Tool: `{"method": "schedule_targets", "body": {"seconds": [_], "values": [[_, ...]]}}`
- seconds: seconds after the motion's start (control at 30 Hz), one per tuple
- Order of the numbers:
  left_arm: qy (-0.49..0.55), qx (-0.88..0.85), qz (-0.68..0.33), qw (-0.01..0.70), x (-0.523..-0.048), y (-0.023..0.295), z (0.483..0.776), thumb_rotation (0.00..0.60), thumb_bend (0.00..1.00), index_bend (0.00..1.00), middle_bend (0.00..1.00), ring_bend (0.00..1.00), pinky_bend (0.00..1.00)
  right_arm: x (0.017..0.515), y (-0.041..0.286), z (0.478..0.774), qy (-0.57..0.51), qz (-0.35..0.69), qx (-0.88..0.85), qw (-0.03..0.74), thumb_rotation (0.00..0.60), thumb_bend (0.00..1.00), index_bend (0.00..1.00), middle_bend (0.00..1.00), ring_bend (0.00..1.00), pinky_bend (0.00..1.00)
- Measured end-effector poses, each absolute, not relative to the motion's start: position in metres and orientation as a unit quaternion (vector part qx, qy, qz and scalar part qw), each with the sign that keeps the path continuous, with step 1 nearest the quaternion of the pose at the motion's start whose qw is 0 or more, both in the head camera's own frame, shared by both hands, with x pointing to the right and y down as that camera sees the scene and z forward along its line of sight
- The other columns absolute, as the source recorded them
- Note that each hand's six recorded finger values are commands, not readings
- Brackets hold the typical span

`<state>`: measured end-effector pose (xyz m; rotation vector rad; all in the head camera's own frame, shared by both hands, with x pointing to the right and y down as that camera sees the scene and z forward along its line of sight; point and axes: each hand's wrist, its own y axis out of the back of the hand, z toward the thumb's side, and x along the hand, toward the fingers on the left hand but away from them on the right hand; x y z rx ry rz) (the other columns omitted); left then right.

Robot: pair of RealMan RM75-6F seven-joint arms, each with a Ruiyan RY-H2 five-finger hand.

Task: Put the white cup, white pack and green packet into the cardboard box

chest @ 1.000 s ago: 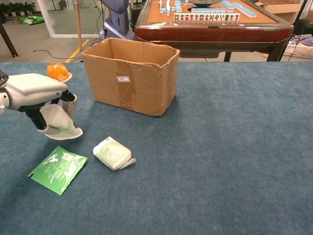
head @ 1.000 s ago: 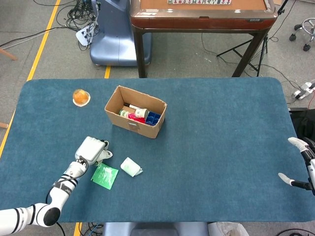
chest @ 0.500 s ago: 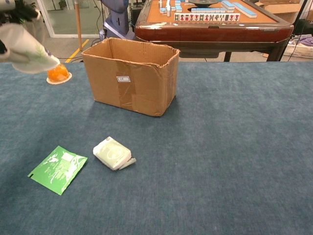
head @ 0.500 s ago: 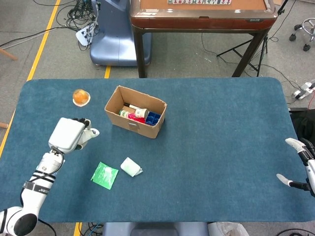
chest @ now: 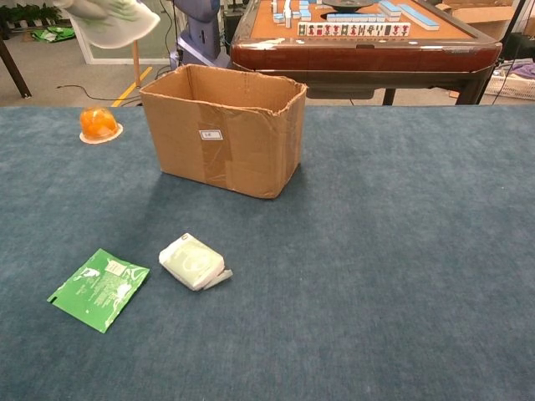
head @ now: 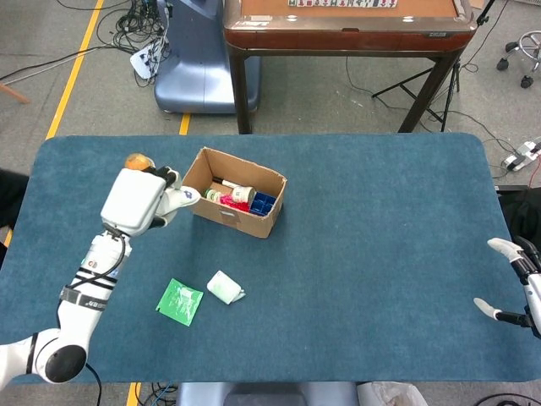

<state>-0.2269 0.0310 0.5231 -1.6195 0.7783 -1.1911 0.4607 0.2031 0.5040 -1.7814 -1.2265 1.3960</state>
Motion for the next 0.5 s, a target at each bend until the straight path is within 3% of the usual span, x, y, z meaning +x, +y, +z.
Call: {"method": "schedule_targets", "body": {"seconds": [0.13, 0.5], "values": [[0.310, -0.664, -0.483, 0.479, -0.206, 0.023, 0.538, 0.600, 0.22, 0.41, 0.36, 0.32, 0.53, 0.462, 0.203, 0.503, -0.460, 0.518, -0.665, 0.279, 0.600, 0.09, 0.19, 0.18, 0.04, 0.17], [0.304, -0.657, -0.500, 0.476, -0.169, 0.004, 0.586, 0.600, 0.22, 0.32, 0.27, 0.25, 0.45, 0.466, 0.202, 0.504, -0.463, 0.518, -0.667, 0.272, 0.600, 0.09, 0.19, 0.18, 0.04, 0.17]]}}
